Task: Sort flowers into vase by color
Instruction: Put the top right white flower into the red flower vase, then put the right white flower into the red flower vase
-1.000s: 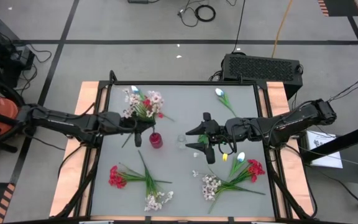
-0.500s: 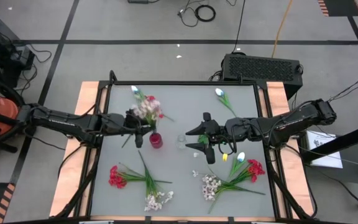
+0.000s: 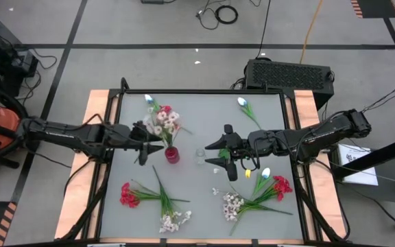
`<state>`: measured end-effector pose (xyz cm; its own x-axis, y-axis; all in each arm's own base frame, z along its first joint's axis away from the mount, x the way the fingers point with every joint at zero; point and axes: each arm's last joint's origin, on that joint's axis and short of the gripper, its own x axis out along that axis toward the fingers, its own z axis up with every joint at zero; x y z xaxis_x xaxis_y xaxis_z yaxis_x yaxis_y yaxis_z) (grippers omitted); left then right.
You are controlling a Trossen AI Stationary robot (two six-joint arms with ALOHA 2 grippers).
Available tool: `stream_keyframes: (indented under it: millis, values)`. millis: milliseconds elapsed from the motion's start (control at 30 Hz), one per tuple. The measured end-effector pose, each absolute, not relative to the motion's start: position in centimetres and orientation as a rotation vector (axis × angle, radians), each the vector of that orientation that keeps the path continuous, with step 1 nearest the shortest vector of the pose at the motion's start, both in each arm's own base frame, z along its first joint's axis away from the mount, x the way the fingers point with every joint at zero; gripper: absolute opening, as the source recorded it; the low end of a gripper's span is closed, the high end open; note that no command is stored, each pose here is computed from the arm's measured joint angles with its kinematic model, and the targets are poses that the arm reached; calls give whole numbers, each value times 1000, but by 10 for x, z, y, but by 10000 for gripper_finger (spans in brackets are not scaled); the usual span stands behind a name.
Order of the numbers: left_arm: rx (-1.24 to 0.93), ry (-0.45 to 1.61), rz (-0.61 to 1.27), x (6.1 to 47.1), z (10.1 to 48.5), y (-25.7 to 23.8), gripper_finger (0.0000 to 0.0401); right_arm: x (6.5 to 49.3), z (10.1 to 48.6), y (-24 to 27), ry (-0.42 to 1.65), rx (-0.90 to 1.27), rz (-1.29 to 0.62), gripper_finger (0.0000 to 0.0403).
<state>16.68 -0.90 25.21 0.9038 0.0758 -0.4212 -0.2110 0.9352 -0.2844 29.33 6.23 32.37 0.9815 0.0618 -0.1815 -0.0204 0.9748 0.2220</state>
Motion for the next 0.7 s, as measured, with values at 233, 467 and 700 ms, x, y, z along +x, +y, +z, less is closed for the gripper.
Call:
stream_keyframes:
  millis: [233, 467, 700]
  values:
    - [-370, 395, 82, 149, 260, -11, 192, 293, 323, 62, 191, 221, 41, 212]
    - [-395, 403, 39, 133, 263, -15, 192, 293, 321, 62, 213, 218, 40, 212]
    - [-435, 385, -19, 121, 267, -21, 192, 292, 319, 62, 236, 217, 37, 212]
